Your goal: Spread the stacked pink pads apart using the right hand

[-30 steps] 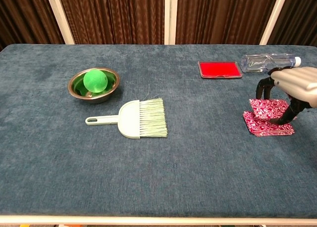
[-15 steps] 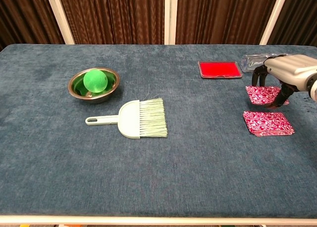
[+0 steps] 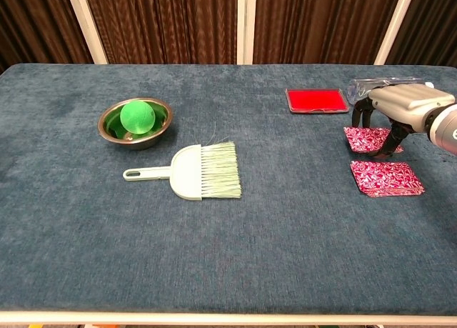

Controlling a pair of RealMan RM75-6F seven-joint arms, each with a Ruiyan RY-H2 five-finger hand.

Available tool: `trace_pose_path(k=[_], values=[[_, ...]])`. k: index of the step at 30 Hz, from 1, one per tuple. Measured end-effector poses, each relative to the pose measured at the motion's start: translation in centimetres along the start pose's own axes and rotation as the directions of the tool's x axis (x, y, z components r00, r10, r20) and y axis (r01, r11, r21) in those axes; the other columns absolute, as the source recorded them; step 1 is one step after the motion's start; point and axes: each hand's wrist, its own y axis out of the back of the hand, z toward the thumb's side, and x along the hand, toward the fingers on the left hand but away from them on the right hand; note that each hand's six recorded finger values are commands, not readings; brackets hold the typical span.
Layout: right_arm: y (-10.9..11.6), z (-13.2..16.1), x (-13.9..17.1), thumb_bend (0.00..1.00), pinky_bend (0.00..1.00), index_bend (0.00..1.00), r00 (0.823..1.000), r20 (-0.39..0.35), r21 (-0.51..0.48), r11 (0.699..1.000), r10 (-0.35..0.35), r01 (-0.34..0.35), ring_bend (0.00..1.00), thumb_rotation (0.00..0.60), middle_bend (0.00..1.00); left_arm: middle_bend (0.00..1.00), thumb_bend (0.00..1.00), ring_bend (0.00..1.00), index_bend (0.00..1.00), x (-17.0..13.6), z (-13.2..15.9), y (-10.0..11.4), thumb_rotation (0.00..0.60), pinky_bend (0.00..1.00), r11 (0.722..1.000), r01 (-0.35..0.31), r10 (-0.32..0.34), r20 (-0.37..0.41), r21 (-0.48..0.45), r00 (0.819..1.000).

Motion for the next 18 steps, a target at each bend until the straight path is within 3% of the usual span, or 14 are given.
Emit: trace_pose_path(k=[2, 7, 18], values=[[-0.1, 0.0, -0.1, 0.15, 0.00, 0.27, 1.000, -0.001, 0.006, 1.000, 0.008, -0.008, 0.04, 0.600, 0.27, 0.08, 0.00, 0.04, 0.11, 0.0, 0.0, 0.0, 0.600, 0.13, 1.000, 0.000, 0.000, -0.001, -0.001, 1.000], [0.1, 0.3, -0.2, 0.15, 0.00, 0.18, 1.000, -0.003, 0.008, 1.000, 0.010, -0.010, 0.00, 0.600, 0.19, 0.08, 0.00, 0.04, 0.11, 0.0, -0.1, 0.0, 0.600, 0.13, 1.000, 0.001, -0.001, -0.005, -0.004, 1.000], [1.2, 0.3, 1.0, 0.15, 0.00, 0.18, 1.000, -0.016, -0.019, 1.000, -0.018, 0.018, 0.00, 0.600, 0.21, 0.08, 0.00, 0.04, 0.11, -0.1, -0.2, 0.1, 0.600, 0.13, 1.000, -0.002, 0.002, -0.004, -0.015, 1.000]])
